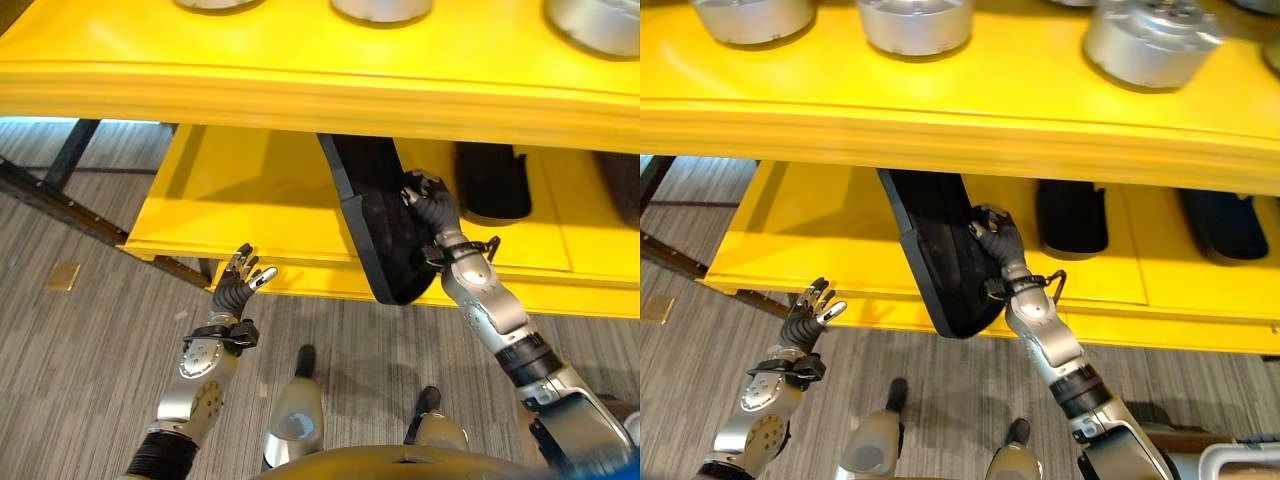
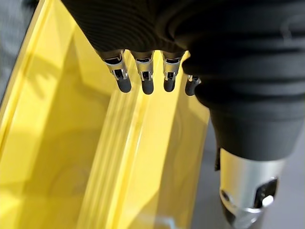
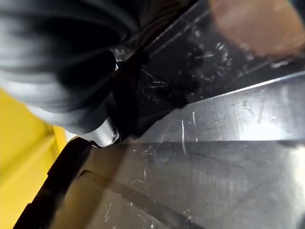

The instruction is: Move parts from the plastic box to the shelf.

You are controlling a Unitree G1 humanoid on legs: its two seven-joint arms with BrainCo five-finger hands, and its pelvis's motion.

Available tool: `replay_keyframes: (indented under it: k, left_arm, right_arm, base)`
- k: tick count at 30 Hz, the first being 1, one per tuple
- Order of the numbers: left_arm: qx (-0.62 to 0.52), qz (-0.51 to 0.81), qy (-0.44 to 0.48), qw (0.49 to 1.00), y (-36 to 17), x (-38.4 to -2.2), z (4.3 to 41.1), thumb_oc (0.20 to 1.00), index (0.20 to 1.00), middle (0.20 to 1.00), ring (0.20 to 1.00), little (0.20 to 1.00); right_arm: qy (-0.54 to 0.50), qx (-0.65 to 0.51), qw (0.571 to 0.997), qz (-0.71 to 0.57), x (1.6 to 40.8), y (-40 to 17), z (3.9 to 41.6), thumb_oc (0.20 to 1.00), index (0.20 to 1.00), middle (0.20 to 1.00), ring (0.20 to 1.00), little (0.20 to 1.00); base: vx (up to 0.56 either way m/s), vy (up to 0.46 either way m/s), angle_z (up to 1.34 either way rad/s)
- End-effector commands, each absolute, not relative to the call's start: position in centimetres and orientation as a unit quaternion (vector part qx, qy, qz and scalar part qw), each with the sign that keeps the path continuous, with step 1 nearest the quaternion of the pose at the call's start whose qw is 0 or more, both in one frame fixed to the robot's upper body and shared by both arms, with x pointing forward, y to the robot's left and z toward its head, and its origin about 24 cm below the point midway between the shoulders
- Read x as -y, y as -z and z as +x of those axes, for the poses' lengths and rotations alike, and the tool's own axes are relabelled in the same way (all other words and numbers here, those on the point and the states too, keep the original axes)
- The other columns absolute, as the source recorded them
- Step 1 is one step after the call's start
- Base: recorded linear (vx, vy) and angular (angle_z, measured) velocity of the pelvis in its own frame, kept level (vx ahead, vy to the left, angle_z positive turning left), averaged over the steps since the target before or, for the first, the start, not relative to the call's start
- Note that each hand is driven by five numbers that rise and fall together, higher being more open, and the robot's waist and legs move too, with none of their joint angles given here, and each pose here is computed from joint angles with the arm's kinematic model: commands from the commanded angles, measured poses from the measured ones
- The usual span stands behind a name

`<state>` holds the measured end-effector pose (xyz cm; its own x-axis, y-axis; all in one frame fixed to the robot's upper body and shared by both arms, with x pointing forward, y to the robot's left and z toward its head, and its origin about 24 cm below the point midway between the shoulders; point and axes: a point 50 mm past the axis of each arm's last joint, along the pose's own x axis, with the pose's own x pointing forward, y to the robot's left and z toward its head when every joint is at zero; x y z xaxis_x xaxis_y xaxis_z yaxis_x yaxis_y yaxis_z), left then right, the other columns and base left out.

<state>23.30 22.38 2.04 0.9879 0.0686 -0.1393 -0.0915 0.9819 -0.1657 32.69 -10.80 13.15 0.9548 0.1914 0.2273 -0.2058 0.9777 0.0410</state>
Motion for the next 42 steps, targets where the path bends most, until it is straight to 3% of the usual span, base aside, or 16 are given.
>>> replay_keyframes:
  k: [1,8,22,42]
  left_arm:
    - [-0.022,-0.085,-0.016,0.996,-3.7,-21.7,23.4,1.0,1.0,1.0,1.0,1.0]
    - [-0.001,-0.087,0.001,0.996,-4.9,-21.1,24.3,1.0,1.0,1.0,1.0,1.0]
    - [0.026,-0.109,0.063,0.992,-6.1,-18.6,25.0,1.0,1.0,1.0,1.0,1.0]
    - [0.058,-0.123,0.106,0.985,-7.7,-15.7,26.8,1.0,1.0,1.0,1.0,1.0]
  right_arm:
    - [-0.112,0.188,0.973,0.077,9.9,-17.8,33.7,0.2,0.2,0.2,0.2,0.2]
    - [-0.075,0.22,0.97,0.069,9.3,-22.8,36.8,0.2,0.2,0.2,0.2,0.2]
    - [0.074,0.214,0.974,0.016,14.0,-27.9,41.1,0.2,0.2,0.2,0.2,0.2]
    - [0.171,0.231,0.957,-0.052,18.5,-33.6,41.4,0.2,0.2,0.2,0.2,0.2]
  base:
    - [0.0,0.169,0.11]
    - [-0.01,0.033,0.11]
    - [0.01,-0.007,0.07]
    - [-0.04,0.038,-0.04]
